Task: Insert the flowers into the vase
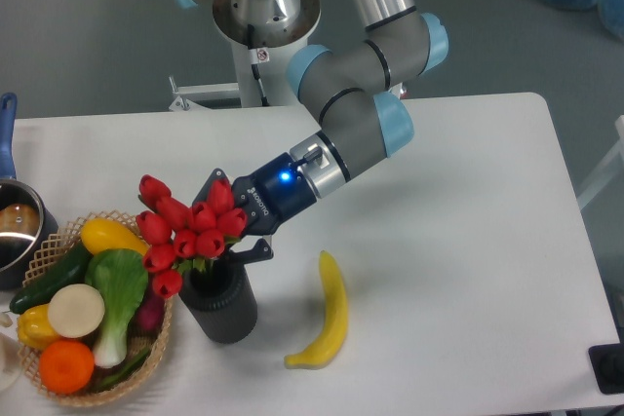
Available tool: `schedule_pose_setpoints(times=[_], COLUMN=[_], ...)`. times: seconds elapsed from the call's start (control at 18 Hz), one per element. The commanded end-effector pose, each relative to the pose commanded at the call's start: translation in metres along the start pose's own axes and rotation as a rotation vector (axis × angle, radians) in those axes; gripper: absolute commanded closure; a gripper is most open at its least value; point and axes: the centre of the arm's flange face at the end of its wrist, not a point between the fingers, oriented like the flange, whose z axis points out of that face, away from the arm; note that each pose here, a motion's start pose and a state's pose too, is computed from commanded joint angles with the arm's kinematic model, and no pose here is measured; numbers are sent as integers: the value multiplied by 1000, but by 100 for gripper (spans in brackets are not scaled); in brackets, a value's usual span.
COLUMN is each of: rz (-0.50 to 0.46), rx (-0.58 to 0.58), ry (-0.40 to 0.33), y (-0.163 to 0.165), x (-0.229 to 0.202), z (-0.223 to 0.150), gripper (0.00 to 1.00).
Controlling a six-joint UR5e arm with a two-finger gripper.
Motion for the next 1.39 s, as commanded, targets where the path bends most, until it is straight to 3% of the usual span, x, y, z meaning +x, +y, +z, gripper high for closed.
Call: schedule_pose_setpoints(times=[0.17, 0.22, 0.28, 1.06, 1.39], rz=[-6, -6, -9, -7, 12], rx=[-6, -8, -11, -7, -87], ry=[1, 0, -2, -67, -147], y=[5, 6, 6, 3, -1], x=[-2, -3, -3, -19, -25], z=[1, 1, 0, -36, -70], gripper=[34, 8, 0, 0, 0])
